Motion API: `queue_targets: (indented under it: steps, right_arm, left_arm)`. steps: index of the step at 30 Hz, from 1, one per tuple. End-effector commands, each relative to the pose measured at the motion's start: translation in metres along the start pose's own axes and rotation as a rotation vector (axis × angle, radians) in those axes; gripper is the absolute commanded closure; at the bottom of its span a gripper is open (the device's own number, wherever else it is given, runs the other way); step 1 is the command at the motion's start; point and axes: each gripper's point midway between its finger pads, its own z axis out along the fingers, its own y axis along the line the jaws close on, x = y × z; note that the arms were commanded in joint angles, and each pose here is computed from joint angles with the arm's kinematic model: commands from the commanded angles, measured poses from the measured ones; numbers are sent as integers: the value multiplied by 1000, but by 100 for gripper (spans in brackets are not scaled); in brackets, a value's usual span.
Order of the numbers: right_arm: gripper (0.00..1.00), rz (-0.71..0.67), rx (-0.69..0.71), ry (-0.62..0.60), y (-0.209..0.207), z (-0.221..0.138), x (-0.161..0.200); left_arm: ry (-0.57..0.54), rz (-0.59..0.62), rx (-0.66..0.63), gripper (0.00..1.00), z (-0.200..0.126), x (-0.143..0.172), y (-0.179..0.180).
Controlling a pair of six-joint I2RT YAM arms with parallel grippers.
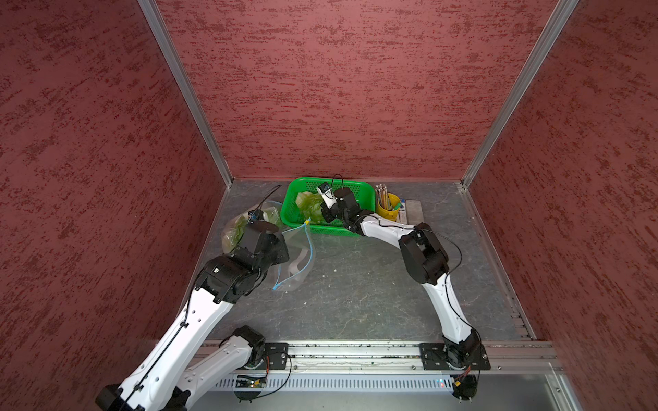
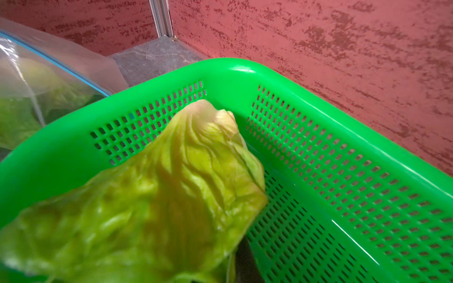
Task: Put the chinese cabbages into a zipper bag and zip it
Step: Pick up the Chinese cabbage from the basket, then place the Chinese cabbage in the zipper food storage bag.
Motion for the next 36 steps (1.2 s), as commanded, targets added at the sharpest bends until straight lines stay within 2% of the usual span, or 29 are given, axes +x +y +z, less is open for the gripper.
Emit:
queue_targets:
  steps: [1,8,21,29,36]
  right_arm:
    - [95,72,24,-197,-20,-45,-77]
    - [97,226,49,-227,-45,-108,-83]
    - [98,440,80,-140,-53,-219,-52]
    - [97,520,59,-111,-43,-289,-42]
    - [96,534,-42,-66,-13,-333,-32]
  left_arm:
    - [17,-8,52,100,3,3,-9]
    - [59,-6,159,100,8,8,-31]
    - [152,75,280,100,34,30,-80]
    - [188,110,323,100,50,44,-103]
    - [204,119,355,100,62,50,-115]
